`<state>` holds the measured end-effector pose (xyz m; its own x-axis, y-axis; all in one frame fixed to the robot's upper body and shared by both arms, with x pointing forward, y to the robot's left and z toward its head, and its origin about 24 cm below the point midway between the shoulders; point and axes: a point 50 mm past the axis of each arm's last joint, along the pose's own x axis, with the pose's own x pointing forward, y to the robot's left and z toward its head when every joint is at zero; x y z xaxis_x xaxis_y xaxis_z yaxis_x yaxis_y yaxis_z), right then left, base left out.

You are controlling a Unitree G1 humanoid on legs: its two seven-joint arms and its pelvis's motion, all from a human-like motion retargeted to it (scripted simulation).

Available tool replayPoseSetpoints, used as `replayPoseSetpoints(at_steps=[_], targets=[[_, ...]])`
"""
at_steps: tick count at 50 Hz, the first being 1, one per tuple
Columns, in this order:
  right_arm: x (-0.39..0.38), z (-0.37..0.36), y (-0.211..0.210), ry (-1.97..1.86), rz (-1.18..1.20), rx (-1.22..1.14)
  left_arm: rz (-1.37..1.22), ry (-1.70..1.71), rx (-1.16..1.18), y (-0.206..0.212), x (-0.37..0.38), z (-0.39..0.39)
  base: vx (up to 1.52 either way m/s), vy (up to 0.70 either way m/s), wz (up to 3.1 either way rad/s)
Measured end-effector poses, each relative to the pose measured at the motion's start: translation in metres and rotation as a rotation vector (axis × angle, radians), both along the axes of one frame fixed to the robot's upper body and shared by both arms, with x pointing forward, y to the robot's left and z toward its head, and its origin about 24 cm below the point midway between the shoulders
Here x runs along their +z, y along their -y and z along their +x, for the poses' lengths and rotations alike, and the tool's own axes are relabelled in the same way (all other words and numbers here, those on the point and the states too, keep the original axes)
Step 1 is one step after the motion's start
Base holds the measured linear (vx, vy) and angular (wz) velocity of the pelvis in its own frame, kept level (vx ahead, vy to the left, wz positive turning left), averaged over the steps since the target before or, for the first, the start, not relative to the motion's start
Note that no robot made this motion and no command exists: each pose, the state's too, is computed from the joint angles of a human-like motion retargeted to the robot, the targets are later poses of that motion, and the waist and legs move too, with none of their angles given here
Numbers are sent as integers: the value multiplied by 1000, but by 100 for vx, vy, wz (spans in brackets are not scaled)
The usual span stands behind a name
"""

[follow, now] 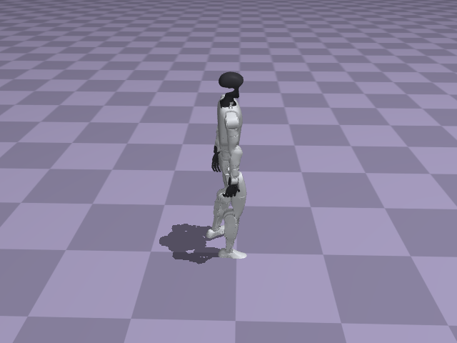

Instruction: In place motions

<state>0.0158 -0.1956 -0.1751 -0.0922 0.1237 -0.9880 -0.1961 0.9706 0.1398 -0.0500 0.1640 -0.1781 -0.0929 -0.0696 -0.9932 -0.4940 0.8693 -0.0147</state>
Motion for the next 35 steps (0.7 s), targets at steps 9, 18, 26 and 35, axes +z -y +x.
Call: replayPoseSetpoints(at_steps=[9, 18, 26, 35], targets=[[12, 108, -47, 282, 184, 140, -31, -298, -198, -3, 22, -82, -15, -19, -17], [39, 177, -63, 507, 222, 233, -26, -428, -229, -16, 37, -117, -6, 1, 1], [25, 147, -58, 412, 209, 258, 9, -351, -181, -25, 29, -96, 12, 1, 47], [6, 83, -44, 226, 189, 187, 25, -145, -93, -17, 13, -51, 19, 13, 10]])
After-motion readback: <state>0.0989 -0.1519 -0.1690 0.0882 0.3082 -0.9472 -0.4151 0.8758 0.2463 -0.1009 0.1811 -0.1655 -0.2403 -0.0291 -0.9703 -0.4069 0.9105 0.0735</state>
